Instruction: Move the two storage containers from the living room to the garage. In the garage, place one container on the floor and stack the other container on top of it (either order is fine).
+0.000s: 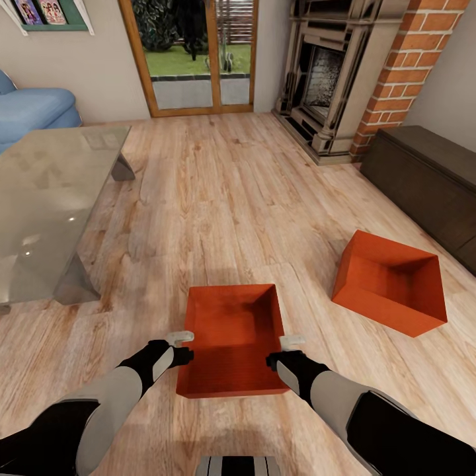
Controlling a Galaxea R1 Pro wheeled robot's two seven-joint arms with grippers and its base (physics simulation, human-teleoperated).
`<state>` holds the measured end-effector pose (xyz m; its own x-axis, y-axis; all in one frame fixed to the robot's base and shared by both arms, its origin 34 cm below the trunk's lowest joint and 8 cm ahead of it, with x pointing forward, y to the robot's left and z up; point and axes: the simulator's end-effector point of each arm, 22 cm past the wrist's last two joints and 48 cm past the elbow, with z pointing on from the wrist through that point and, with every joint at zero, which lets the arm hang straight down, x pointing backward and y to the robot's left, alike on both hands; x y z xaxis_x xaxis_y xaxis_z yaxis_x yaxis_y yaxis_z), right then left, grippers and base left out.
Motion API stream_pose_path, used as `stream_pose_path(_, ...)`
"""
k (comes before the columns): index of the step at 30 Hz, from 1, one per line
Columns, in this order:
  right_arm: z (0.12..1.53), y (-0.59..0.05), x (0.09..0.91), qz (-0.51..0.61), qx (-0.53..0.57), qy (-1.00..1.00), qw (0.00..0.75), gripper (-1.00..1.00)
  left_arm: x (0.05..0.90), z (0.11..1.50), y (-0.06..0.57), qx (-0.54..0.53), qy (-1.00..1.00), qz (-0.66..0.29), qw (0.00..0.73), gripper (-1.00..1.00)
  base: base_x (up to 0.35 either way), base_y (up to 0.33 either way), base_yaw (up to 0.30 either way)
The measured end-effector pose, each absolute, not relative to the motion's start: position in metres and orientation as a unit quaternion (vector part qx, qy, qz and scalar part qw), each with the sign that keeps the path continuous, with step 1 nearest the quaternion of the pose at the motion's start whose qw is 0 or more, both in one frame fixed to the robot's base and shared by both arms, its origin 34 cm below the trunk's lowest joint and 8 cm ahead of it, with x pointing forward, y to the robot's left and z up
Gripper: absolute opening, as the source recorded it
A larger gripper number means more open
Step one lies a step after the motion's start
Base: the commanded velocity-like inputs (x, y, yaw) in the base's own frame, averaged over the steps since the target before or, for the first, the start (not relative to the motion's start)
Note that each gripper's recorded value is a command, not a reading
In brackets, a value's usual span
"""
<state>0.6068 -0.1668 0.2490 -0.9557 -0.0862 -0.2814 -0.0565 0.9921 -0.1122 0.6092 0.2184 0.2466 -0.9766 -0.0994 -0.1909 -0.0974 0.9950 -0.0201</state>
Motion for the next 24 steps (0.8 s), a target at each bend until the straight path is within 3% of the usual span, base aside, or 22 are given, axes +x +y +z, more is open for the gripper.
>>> stream_pose_path(24,0.2483,-0.1738,0.607,-0.056,-0.034,0.987,0.144,1.0,0.609,0.2465,0.2184,-0.049,0.994,-0.005,0.096,1.0,0.0,0.0,0.0)
